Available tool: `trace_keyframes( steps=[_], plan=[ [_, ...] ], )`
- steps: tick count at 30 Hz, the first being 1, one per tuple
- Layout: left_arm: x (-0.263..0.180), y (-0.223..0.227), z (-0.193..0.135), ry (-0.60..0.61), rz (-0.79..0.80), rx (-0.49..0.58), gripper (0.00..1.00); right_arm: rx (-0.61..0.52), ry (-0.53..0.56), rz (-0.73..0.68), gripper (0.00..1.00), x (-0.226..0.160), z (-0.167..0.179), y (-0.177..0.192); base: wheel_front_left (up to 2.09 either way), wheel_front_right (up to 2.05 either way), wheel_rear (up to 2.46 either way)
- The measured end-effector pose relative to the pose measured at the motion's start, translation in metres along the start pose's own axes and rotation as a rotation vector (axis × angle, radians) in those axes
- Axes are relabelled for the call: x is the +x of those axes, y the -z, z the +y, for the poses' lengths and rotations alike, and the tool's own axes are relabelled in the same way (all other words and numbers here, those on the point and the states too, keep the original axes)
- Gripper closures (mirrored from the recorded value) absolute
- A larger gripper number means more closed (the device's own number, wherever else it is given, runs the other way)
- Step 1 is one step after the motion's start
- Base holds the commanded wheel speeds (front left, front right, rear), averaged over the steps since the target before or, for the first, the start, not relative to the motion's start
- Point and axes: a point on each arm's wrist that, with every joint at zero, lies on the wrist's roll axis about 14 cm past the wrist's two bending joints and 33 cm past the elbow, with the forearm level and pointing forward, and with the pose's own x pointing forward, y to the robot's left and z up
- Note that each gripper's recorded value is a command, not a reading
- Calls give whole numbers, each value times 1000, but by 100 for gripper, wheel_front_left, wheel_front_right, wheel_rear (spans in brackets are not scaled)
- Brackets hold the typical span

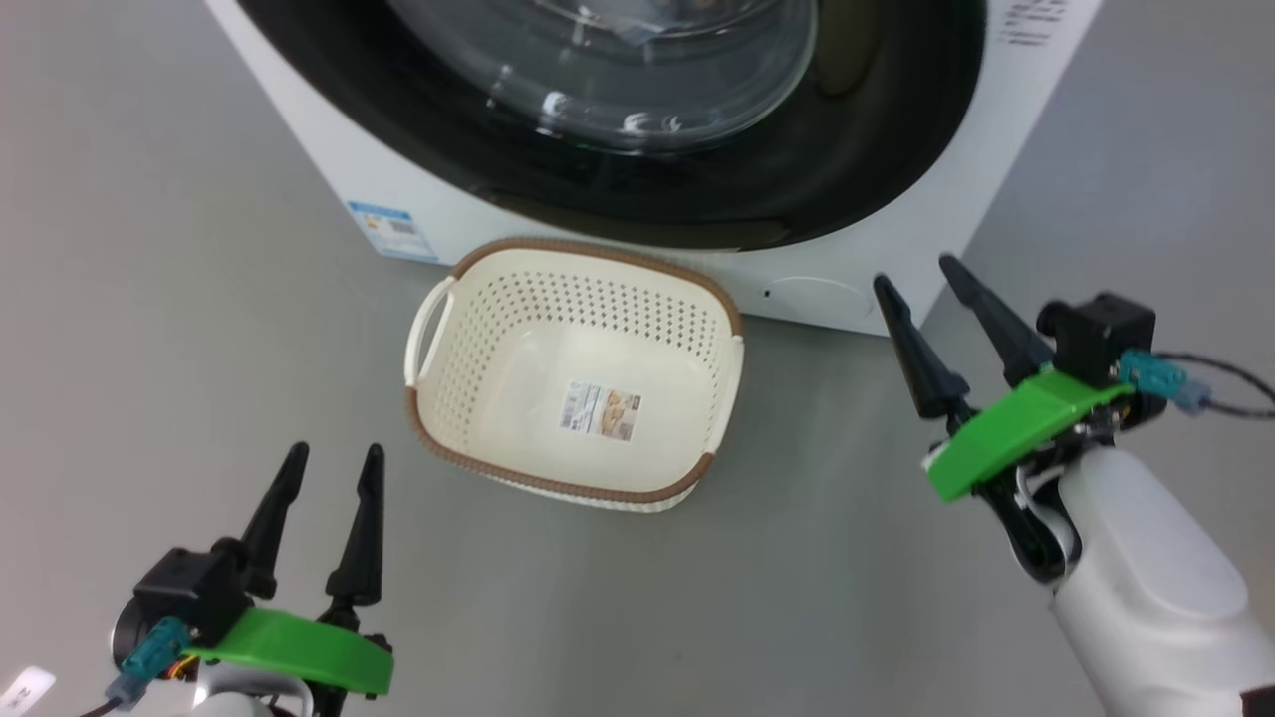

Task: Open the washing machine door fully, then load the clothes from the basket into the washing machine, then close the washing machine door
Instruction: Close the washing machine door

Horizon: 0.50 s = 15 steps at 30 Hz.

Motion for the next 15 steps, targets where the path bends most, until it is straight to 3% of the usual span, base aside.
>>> trace_keyframes(
  steps=[15],
  plan=[
    [-1, 7, -19, 79, 21, 15, 0, 13, 257, 47, 0, -115, -59, 11, 0, 0, 0]
  ],
)
